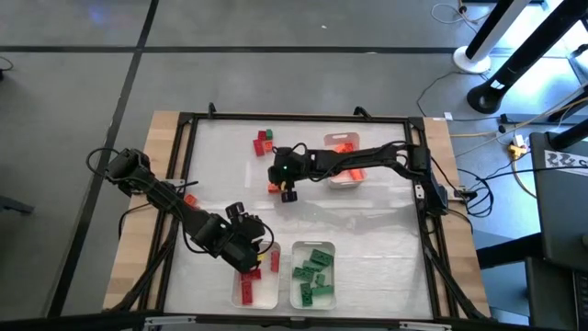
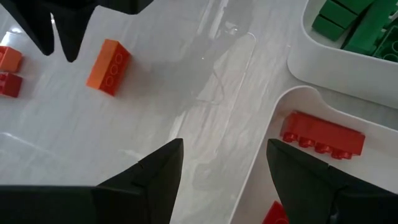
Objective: Sort blocks
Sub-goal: Put the orange game piece into the top right white bin
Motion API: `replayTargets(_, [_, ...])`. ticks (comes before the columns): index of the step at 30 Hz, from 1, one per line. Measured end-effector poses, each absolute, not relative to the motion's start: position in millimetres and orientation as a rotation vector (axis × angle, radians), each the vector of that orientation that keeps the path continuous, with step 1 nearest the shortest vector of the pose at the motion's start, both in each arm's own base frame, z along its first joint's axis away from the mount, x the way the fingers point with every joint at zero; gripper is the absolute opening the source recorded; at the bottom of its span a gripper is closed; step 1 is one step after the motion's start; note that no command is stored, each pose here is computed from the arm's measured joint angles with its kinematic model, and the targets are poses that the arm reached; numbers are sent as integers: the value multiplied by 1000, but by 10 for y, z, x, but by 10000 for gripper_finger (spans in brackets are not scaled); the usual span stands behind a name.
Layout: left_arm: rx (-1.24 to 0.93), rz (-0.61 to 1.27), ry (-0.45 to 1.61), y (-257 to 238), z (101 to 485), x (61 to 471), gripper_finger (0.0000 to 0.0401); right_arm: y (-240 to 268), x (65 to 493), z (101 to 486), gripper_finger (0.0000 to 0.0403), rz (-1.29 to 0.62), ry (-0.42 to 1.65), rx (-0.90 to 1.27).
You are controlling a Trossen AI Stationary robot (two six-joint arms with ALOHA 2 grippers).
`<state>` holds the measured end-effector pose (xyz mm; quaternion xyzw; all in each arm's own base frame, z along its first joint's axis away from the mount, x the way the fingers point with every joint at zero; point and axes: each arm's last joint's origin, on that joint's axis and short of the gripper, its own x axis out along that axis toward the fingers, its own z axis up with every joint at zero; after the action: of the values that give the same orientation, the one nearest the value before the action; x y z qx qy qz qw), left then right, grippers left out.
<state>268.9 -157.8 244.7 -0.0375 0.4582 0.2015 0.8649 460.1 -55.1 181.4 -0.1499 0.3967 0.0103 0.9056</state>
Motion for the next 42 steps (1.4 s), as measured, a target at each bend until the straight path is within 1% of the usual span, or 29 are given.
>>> replayTargets(5, [-56,410,965,-1578,2447,2689,221,-522,4604,1815,115,103,800,-268])
replayTargets(9, [-34,398,970,-1578,2447,2689,221,-514,4600,1811,115,130,800,-262])
replayTargets(14, [-31,397,970,-1578,2447,2689,221,-513,4588,1801,115,127,816,-246])
replayTargets(21, [-33,398,970,-1578,2447,2689,221,-522,4538,1752,115,98,894,-242])
replayTargets(25, [-33,398,970,-1578,2447,2689,221,-521,4543,1637,115,111,929,-238])
replayTargets(33, [-35,398,969,-1580,2447,2690,221,-539,4609,1462,116,79,934,-256])
replayTargets(42, [-35,398,969,-1580,2448,2690,221,-537,4616,1454,115,92,925,-250])
